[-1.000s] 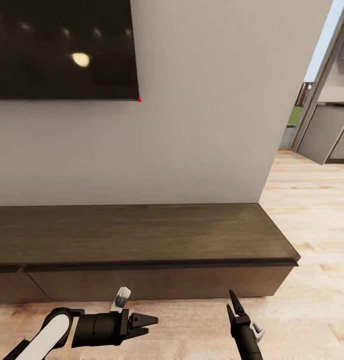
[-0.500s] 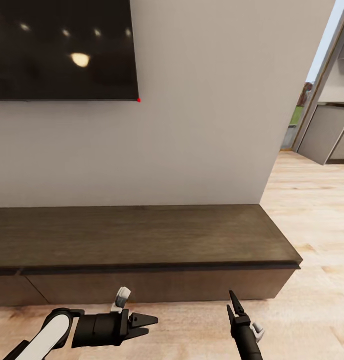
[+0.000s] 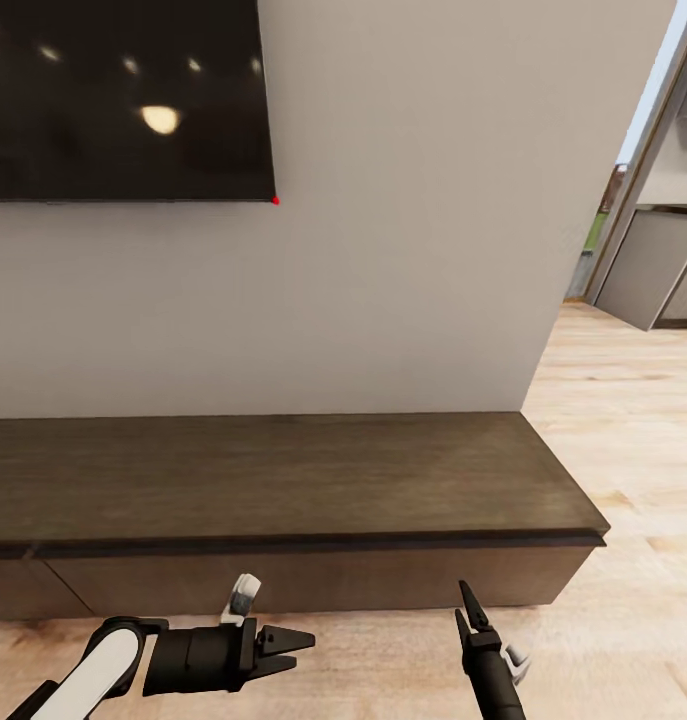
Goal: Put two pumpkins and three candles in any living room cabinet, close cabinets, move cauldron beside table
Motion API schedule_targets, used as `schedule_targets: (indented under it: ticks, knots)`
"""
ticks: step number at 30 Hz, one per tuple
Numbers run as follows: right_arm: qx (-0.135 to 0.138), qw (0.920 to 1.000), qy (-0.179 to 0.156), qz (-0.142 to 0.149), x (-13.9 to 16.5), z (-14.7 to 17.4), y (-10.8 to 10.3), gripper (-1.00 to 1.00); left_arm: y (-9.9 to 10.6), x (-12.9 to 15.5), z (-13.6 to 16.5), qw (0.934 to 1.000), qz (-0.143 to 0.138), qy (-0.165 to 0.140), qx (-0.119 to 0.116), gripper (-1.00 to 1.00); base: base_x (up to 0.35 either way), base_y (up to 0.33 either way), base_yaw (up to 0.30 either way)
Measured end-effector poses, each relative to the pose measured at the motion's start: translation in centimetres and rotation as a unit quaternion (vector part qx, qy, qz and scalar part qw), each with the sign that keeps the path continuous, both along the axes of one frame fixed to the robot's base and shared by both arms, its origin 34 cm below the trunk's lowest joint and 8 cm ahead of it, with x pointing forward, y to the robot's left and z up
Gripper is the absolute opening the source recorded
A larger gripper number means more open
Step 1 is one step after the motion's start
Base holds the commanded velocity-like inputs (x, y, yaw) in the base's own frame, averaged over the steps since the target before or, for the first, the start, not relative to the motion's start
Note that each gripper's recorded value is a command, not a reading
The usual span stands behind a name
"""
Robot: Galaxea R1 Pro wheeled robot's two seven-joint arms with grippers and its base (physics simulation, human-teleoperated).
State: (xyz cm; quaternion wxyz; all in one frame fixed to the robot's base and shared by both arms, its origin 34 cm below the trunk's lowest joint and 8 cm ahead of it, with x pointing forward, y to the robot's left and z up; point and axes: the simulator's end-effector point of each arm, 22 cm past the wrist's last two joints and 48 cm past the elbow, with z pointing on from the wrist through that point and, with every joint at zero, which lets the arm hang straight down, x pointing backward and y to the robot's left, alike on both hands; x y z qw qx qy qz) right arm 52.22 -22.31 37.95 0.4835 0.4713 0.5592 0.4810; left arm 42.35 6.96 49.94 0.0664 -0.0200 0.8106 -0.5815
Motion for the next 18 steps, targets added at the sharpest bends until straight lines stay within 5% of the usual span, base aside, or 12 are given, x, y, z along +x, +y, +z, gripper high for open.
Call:
schedule_targets:
  ticks: [18]
  knots:
    - [0.0, 1.0, 0.0, 0.0, 0.0, 0.01, 0.0, 1.0, -0.04, 0.01, -0.04, 1.0, 0.001, 0.0, 0.0, 1.0, 0.09, 0.0, 0.0]
